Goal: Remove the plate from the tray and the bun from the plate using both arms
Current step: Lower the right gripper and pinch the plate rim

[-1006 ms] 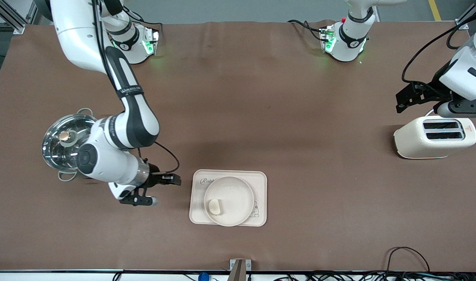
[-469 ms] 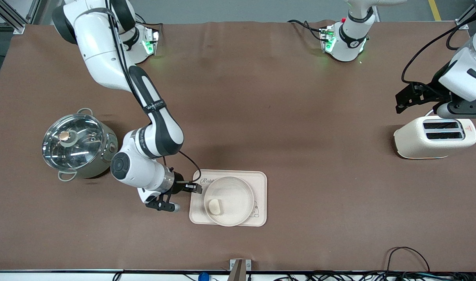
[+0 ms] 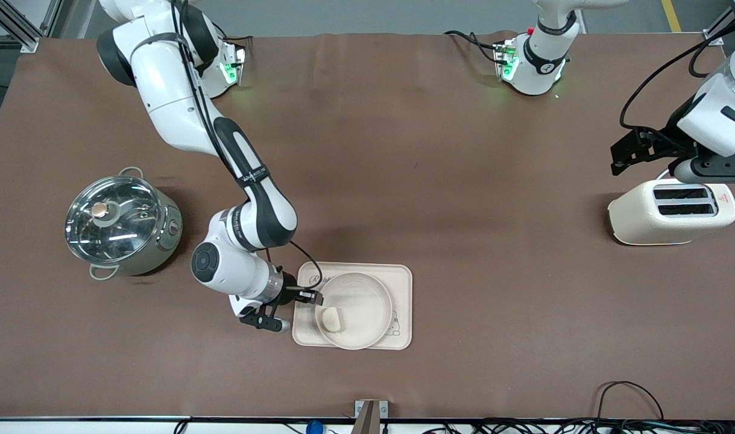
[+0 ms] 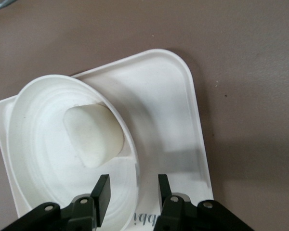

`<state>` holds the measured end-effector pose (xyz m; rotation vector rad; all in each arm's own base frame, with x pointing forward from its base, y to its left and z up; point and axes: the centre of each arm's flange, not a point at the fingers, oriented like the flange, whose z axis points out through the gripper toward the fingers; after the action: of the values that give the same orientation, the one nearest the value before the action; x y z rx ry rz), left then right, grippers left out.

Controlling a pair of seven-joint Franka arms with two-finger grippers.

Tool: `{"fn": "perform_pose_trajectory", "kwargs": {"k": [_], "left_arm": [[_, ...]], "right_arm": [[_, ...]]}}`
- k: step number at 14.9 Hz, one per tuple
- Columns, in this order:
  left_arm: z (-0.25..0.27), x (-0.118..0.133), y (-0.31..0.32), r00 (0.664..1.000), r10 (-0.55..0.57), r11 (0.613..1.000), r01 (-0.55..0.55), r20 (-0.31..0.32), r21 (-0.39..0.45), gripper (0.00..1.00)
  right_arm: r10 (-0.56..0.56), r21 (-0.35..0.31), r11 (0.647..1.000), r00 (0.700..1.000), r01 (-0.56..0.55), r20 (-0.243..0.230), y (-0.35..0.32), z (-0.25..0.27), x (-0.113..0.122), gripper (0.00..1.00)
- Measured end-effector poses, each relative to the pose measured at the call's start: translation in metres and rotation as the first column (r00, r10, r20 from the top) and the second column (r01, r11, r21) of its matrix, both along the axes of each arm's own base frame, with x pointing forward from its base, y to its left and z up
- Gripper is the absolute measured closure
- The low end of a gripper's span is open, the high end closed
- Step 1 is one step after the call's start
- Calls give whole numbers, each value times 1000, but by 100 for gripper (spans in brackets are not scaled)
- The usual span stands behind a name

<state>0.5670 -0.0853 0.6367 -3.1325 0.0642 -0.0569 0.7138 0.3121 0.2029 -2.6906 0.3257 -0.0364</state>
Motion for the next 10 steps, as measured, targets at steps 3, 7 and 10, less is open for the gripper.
{"fn": "perform_pose_trajectory", "kwargs": {"k": [3,7,10], "left_arm": [[0,0,0,1000,0,1000,0,0,0,0],[0,0,0,1000,0,1000,0,0,0,0],[0,0,0,1000,0,1000,0,0,0,0]], "right_arm": [[-1,1,1000,1000,1,-8,3,-10,-2,56],[-3,1,1000,1000,3,-10,3,-15,-2,62],[-3,1,1000,1000,3,-12,3,-17,-2,74]]}}
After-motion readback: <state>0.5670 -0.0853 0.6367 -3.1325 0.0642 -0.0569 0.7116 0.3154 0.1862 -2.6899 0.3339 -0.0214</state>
